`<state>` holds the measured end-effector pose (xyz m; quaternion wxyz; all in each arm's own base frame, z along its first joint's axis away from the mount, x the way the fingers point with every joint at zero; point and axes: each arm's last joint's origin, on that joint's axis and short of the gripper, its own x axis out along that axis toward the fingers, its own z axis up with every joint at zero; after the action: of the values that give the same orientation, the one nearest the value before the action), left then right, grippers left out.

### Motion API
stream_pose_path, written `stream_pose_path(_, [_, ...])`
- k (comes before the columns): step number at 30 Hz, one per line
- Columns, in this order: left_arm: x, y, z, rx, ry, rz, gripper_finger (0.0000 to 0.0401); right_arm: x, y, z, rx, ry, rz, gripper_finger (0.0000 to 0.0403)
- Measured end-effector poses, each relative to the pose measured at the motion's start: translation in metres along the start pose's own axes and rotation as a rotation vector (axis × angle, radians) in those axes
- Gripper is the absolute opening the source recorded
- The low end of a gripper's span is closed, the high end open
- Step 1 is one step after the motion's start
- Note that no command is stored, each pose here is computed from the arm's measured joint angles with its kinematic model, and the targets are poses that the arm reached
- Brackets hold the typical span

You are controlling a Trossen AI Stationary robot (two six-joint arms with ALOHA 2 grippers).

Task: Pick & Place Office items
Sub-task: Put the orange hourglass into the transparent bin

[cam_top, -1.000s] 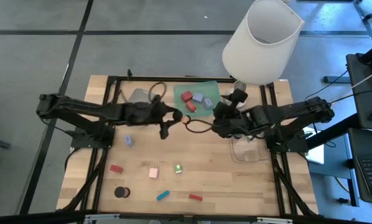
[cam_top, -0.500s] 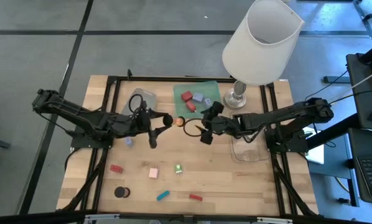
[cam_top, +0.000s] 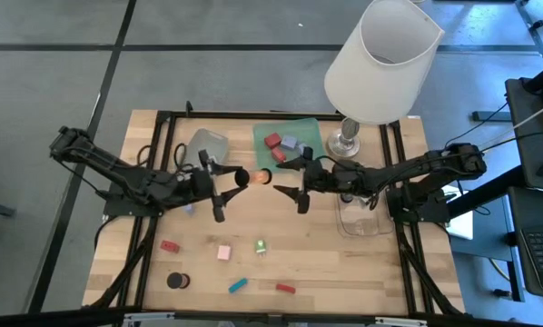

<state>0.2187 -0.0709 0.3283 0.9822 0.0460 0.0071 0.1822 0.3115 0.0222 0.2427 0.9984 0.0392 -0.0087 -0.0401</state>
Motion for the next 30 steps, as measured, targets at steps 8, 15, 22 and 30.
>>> stream_pose_path(8, [-0.006,-0.003,0.021,0.082,-0.178,-0.043,0.0213,0.007,0.003,0.018,0.029,-0.056,0.013,0.0313])
stream_pose_path(15, [-0.009,-0.003,0.032,0.111,-0.305,-0.111,0.0214,0.014,0.013,0.045,0.026,-0.117,0.255,0.0313])
stream_pose_path(22, [-0.007,-0.007,0.032,0.146,-0.358,-0.179,0.0214,0.017,0.016,0.059,0.020,-0.156,0.312,0.0313])
stream_pose_path(30, [0.000,-0.014,0.028,0.186,-0.368,-0.166,0.0214,0.019,0.017,0.068,0.028,-0.182,0.316,0.0313])
